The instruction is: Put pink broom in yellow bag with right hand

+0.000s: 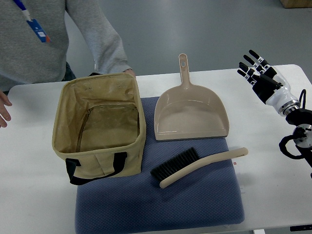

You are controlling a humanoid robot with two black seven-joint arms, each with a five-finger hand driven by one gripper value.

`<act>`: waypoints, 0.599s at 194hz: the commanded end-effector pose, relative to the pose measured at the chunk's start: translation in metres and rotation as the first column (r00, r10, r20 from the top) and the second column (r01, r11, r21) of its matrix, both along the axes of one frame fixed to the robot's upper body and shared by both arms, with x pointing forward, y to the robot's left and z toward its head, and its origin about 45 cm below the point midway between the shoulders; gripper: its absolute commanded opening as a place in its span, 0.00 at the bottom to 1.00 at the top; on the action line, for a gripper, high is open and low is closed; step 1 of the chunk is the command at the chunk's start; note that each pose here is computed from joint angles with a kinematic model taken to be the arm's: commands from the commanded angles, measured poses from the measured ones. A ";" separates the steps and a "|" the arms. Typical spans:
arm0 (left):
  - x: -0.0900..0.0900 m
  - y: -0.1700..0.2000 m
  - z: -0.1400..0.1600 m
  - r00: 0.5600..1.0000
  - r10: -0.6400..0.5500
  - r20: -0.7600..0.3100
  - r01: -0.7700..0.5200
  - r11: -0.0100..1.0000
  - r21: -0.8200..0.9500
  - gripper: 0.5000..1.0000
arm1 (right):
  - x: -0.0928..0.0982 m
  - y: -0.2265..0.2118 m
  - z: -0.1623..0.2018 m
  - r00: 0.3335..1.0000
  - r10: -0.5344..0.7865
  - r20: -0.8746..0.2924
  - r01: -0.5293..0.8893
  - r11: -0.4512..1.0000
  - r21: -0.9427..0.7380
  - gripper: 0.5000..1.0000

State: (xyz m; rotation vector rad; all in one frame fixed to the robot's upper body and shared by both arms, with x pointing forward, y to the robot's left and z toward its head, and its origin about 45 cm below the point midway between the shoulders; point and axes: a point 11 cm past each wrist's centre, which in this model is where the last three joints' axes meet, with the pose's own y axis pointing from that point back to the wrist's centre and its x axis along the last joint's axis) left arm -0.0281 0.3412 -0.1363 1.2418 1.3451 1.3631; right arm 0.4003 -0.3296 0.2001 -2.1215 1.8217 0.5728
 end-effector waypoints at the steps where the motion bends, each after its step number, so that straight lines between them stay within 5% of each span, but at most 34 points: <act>1: 0.001 0.000 0.000 1.000 -0.001 0.001 0.001 1.000 0.000 1.00 | 0.000 0.002 0.000 1.000 0.002 0.001 -0.002 1.000 0.002 0.86; 116: 0.000 0.001 0.000 1.000 0.002 -0.001 -0.002 1.000 0.007 1.00 | 0.001 -0.001 0.003 1.000 -0.004 0.008 0.004 1.000 0.010 0.86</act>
